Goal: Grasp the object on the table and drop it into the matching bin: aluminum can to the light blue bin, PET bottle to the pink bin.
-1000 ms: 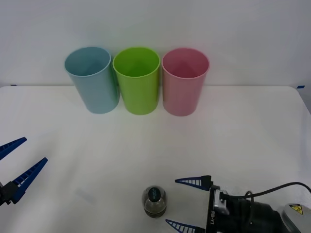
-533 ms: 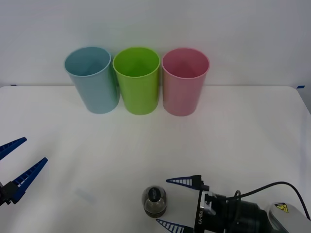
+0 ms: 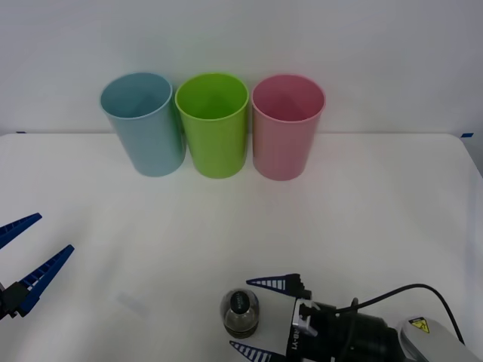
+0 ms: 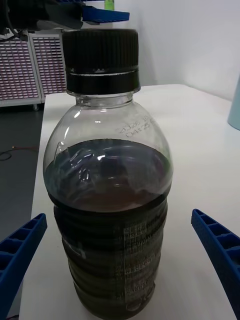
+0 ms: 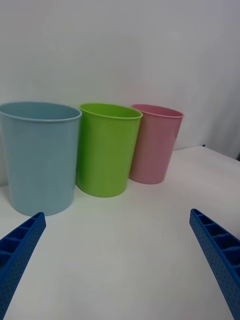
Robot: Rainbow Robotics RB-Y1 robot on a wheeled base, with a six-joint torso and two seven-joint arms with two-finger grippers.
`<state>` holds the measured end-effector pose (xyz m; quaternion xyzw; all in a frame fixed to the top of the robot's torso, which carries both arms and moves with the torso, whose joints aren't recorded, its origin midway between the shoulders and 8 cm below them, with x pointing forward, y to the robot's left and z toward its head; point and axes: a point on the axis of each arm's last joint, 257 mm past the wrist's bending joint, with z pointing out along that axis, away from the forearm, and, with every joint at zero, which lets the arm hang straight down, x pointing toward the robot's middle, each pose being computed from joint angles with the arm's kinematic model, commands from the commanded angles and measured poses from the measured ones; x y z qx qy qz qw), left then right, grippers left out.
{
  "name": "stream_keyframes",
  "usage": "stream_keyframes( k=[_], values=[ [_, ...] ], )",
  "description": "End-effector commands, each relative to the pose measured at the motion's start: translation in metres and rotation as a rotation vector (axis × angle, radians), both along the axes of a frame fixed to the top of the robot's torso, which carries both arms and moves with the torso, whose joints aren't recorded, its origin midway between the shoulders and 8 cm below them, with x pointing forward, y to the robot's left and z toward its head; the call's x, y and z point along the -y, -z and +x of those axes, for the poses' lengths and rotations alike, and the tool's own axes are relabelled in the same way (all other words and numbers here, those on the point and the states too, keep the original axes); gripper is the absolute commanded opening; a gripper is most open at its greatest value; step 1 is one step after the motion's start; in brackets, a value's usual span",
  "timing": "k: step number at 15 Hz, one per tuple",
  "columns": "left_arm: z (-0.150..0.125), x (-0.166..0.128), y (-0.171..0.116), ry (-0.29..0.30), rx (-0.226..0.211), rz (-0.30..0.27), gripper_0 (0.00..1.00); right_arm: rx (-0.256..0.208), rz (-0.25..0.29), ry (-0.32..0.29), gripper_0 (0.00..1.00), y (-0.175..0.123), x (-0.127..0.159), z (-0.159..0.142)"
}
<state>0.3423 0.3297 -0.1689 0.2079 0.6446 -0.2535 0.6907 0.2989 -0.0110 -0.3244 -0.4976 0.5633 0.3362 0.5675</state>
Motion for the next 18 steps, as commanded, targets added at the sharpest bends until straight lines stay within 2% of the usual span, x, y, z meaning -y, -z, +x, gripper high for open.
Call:
stream_keyframes(
  k=[1, 6, 16, 18],
  values=[
    [0.000, 0.000, 0.000, 0.000, 0.000, 0.000, 1.00, 0.002, 0.006, 0.010, 1.00, 0.000, -0.008, 0.002],
    [0.000, 0.000, 0.000, 0.000, 0.000, 0.000, 1.00, 0.003, 0.011, 0.021, 1.00, -0.001, -0.018, 0.004],
    [0.000, 0.000, 0.000, 0.000, 0.000, 0.000, 1.00, 0.005, 0.009, 0.022, 1.00, -0.001, -0.020, 0.004],
    [0.000, 0.000, 0.000, 0.000, 0.000, 0.000, 1.00, 0.008, 0.009, 0.023, 0.21, -0.001, -0.021, 0.005]
  ],
)
